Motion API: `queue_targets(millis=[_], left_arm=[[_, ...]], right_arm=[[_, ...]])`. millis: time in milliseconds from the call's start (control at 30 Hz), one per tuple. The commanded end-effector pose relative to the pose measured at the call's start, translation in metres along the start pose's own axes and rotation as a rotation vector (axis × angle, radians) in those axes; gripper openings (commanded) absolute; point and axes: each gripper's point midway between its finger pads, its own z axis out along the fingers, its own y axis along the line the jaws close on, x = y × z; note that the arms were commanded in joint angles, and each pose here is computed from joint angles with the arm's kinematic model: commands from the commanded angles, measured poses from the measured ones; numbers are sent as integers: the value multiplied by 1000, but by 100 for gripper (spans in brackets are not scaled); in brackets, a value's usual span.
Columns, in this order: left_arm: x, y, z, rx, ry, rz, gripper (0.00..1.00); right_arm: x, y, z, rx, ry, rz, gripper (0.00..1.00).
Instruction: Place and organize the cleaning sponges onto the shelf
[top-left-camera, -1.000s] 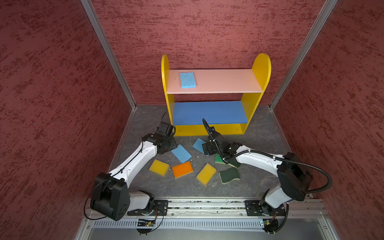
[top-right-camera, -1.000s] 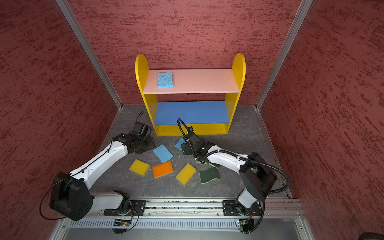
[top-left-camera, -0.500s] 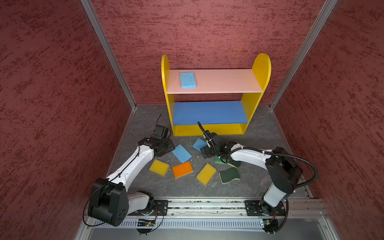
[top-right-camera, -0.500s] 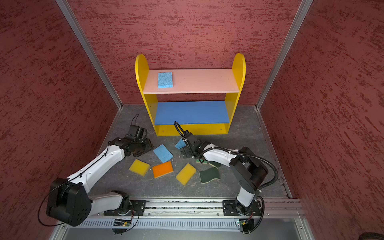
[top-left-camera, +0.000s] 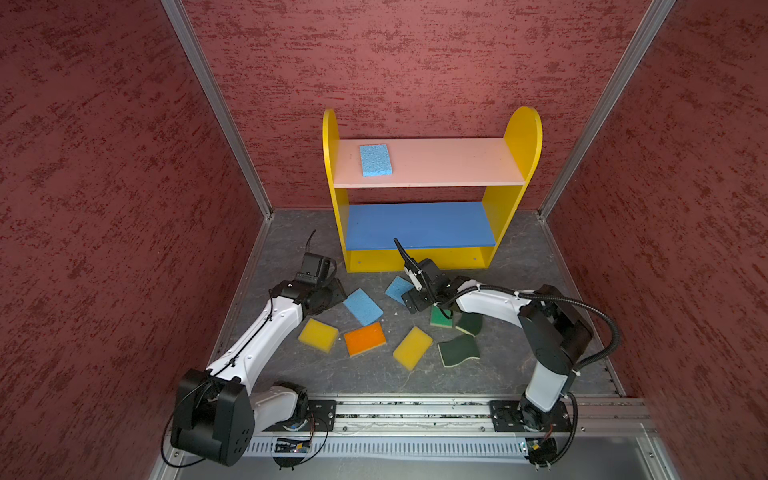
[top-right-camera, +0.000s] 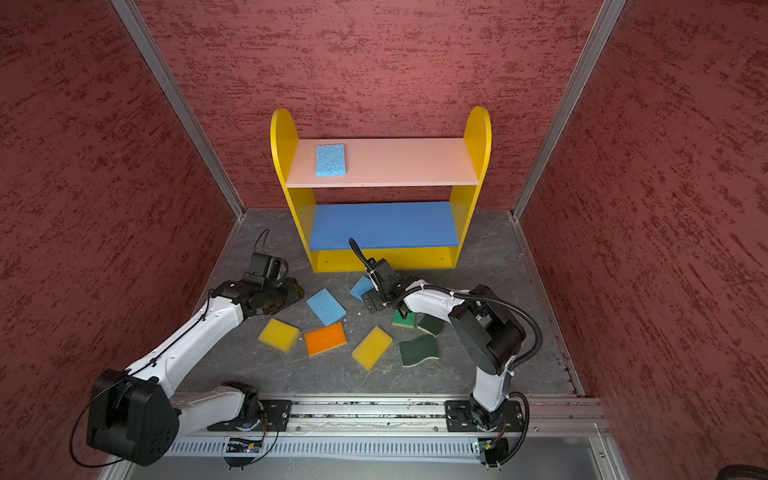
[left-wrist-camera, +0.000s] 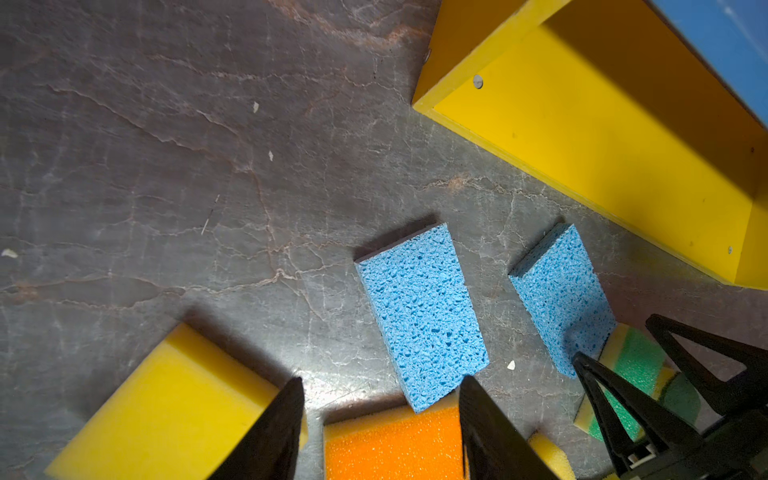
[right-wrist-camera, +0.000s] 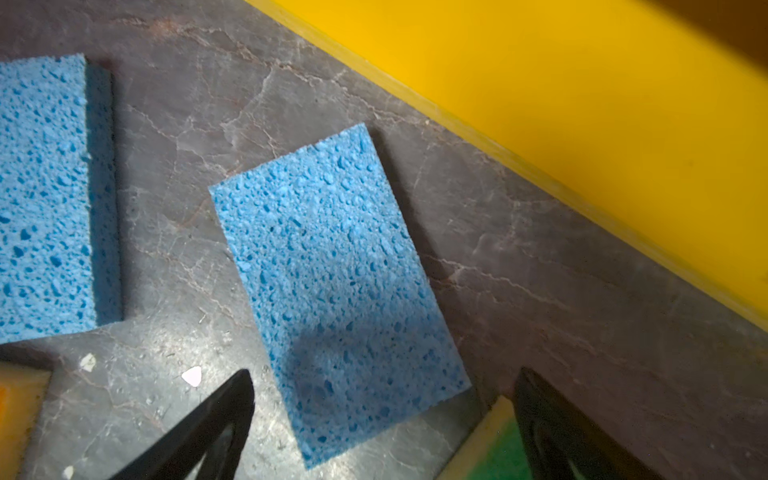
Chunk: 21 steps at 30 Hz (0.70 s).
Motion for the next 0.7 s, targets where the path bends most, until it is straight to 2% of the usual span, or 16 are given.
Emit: queue_targets(millis=[0, 233, 467, 667], left_arm=[[-3, -2, -2, 24, -12, 16, 61], [-5, 0, -6, 23, -18, 11, 61], [-4, -1, -7, 31, -13, 0, 61], [-4, 0, -9, 27, -17, -2, 61]], right_arm=[[-6, 8, 2, -46, -16, -73, 98], [1, 15, 7, -100, 8, -118, 97], [7, 4, 22, -97, 49, -106, 97], [4, 1, 21, -98, 34, -98, 98]])
